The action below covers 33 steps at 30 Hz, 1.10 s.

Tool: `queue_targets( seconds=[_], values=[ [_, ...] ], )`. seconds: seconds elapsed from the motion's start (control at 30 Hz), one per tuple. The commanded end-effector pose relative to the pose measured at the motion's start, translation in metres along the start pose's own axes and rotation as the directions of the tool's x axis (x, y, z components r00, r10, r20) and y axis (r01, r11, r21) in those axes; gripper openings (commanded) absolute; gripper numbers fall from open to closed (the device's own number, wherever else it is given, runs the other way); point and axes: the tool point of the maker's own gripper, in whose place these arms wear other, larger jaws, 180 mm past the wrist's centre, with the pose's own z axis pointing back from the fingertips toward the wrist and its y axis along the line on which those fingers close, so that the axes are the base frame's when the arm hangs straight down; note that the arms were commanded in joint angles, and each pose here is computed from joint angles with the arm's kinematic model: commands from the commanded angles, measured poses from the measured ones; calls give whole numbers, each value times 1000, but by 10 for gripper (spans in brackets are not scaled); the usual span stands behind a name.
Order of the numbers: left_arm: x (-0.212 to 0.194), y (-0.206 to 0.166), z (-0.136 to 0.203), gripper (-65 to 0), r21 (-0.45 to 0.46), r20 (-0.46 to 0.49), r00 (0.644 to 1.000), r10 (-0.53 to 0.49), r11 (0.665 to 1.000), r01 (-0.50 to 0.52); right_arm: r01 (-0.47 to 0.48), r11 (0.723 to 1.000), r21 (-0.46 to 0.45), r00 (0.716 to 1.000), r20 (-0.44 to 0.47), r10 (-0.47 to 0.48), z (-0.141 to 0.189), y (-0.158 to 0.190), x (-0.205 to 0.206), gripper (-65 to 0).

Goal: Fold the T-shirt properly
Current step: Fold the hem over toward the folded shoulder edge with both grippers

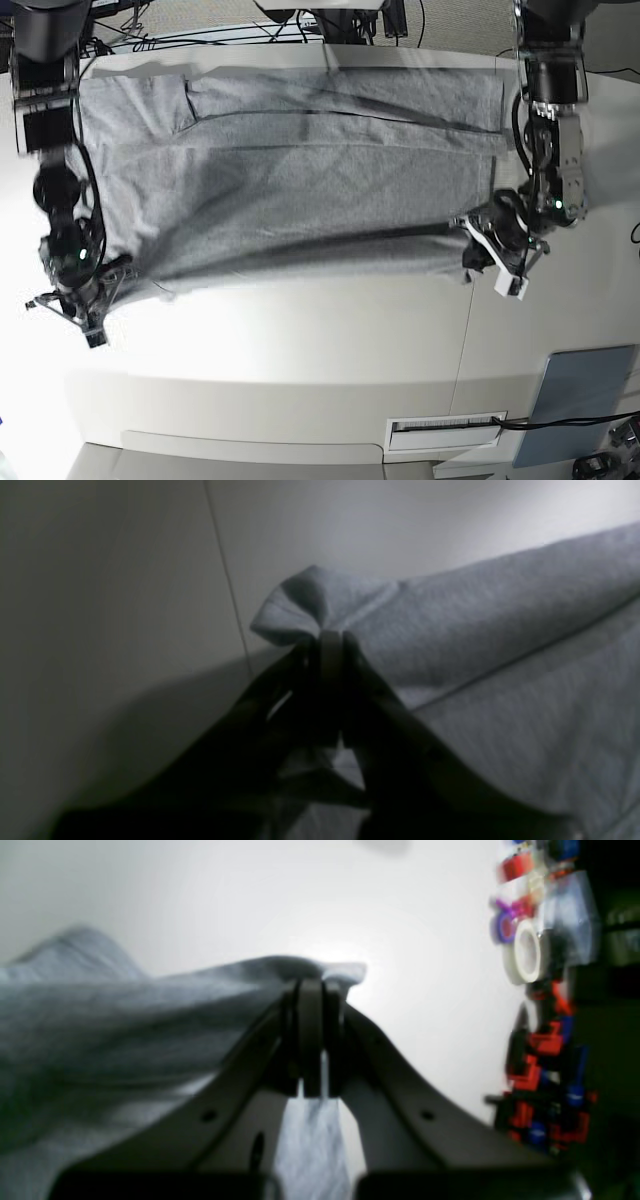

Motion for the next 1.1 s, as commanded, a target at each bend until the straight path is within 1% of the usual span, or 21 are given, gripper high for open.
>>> queue_targets(
  seconds=[0.0, 0.17, 0.3, 0.37, 0.5, 0.6, 0.77, 0.9, 1.07],
  values=[
    [19, 4, 9, -650, 6, 65, 998, -8, 1000, 7, 2, 998, -61, 999, 37, 0, 9, -21, 8, -650],
    [5, 6, 36, -650, 14, 98, 994, 38, 999, -39, 33, 997, -71, 998, 50, -30, 39, -18, -22, -650],
    [-10, 1, 55, -650, -21, 105, 993, 59, 998, -57, 41, 996, -80, 998, 49, -37, 62, -19, -43, -650],
    [-19, 0, 62, -650, -32, 99, 992, 82, 996, -79, 34, 996, -78, 999, 39, -31, 74, -17, -54, -650],
    [-40, 3, 74, -650, -14, 71, 992, 103, 995, -102, 12, 997, -70, 1000, 16, -11, 97, -12, -74, -650],
    [-53, 1, 82, -650, -18, 60, 989, 133, 991, -132, 3, 997, -79, 1000, -12, -4, 114, -11, -90, -650],
    [-77, -3, 90, -650, -14, 14, 988, 151, 988, -151, -27, 994, -102, 998, -68, 20, 137, -14, -118, -650],
    [-94, -6, 96, -650, -10, -22, 986, 164, 986, -164, -14, 996, -89, 994, -108, 4, 147, -7, -137, -650],
    [-105, -8, 100, -650, -7, -32, 984, 176, 984, -176, -20, 998, -54, 987, -160, 11, 154, 6, -158, -650]
  ],
)
